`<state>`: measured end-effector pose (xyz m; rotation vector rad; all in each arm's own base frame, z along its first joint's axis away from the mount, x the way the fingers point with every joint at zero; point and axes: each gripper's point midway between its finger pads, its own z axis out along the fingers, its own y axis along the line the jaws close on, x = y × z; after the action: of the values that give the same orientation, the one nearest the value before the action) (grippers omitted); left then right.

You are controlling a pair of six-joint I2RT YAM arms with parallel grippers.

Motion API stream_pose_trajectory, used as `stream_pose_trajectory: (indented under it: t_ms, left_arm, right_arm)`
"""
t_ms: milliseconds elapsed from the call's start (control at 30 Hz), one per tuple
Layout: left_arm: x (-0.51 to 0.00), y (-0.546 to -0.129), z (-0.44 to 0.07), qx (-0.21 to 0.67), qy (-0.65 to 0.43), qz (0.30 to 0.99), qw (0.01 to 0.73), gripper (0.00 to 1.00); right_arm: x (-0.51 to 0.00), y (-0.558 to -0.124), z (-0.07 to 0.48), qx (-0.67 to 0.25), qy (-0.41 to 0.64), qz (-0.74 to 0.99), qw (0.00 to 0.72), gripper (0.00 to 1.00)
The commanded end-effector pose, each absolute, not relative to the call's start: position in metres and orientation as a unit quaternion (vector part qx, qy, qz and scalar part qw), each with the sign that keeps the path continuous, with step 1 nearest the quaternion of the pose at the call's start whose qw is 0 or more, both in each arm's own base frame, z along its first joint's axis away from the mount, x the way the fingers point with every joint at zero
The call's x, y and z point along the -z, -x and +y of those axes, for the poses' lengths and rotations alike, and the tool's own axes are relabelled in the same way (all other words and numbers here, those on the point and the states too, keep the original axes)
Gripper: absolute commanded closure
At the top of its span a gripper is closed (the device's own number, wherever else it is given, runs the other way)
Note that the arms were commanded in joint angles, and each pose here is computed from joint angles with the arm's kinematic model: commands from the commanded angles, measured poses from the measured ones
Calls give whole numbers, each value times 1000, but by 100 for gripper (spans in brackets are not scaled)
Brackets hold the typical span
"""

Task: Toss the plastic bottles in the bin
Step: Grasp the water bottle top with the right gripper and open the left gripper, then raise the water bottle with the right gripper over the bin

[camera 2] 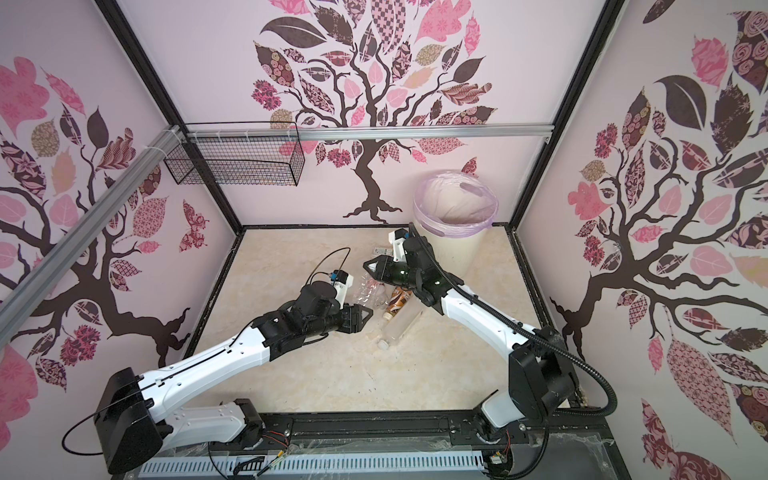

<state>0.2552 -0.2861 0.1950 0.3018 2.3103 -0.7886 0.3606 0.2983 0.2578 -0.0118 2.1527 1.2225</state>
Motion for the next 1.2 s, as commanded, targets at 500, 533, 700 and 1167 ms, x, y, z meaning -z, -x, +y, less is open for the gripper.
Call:
stream_pose_trajectory:
  t_ms: [500,533,700,1167]
  left_arm:
    - [-263,-283,-287,274,-146,855,416,2]
    - [-275,-286,-289,276,-149,848,426,2]
    - [-332,-301,-305,291,-170,815,472,2]
    - [-424,-320,-351,358,-203,745,525,2]
  right_arm:
    - [-341,-403,226,-346,4,810,473,77]
    - [-355,-404,220,-335,5,806,489,77]
    - [-430,-411,186,-286,-2,772,568,77]
    - [-665,-347,55,-74,-102,572,810,79]
